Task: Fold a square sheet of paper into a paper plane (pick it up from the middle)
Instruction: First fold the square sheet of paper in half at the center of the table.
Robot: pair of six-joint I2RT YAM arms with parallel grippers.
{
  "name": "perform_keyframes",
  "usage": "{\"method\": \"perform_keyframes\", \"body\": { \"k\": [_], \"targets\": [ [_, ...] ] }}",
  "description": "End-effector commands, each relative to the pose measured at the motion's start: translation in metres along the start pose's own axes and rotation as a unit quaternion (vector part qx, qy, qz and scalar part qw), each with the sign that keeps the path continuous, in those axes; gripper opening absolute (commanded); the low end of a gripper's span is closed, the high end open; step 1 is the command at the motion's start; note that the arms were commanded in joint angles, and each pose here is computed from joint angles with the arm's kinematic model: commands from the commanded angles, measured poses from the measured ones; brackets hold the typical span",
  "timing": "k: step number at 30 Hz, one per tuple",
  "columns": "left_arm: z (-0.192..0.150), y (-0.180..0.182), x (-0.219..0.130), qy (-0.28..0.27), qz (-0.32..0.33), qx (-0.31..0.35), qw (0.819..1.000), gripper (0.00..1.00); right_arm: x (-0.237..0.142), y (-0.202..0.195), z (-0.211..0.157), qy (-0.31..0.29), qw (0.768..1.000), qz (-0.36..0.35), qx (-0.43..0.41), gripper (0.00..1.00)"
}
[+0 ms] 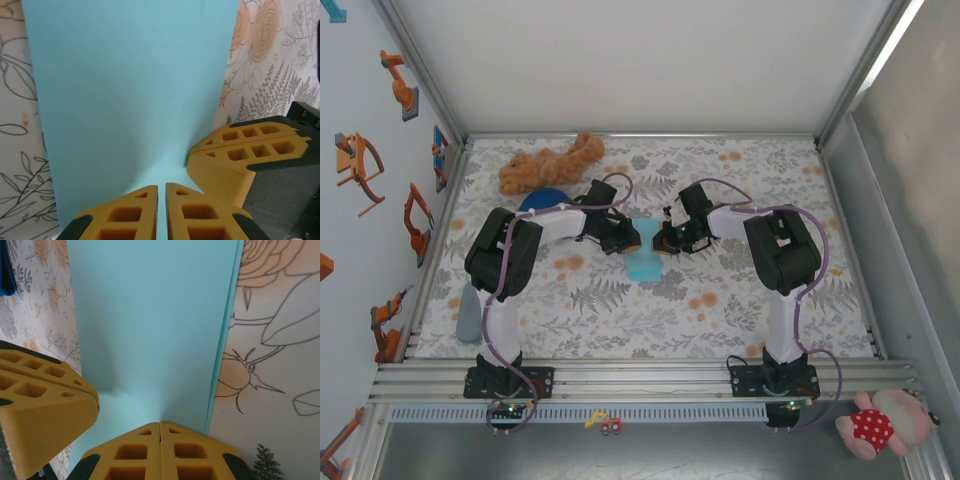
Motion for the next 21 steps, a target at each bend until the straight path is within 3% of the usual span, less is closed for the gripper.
{"method": "perform_keyframes", "body": {
  "k": [1, 13, 16, 21],
  "targets": [
    [-0.004, 0.01, 0.006, 0.02, 0.009, -0.008, 1.0, 0.14, 0.03, -0.08, -0.069, 0.127, 0.964, -0.206, 0.11, 0.0],
    [-0.01, 0.058, -0.015, 0.041, 0.1, 0.006, 0.994, 0.11, 0.031, -0.086, -0.075, 0.134, 0.958, -0.221, 0.121, 0.0],
    [-0.004, 0.062, -0.037, 0.02, 0.089, -0.001, 0.996, 0.11, 0.031, -0.086, -0.076, 0.134, 0.958, -0.222, 0.122, 0.0],
    [-0.008, 0.033, -0.062, -0.011, 0.033, 0.025, 0.999, 0.11, 0.03, -0.085, -0.076, 0.132, 0.958, -0.223, 0.121, 0.0]
  ]
}}
Point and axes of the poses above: each hand's point on the last joint's axis, 136 mm out from that joint toward the fingers, its own x axis out along the fingers, its own y axis along the line the jaws close on, z = x × y, the point moved 10 cm from there along -x, back along the fingers, and after that the axes turned 10 degrees about -x, right-handed, at the moved point
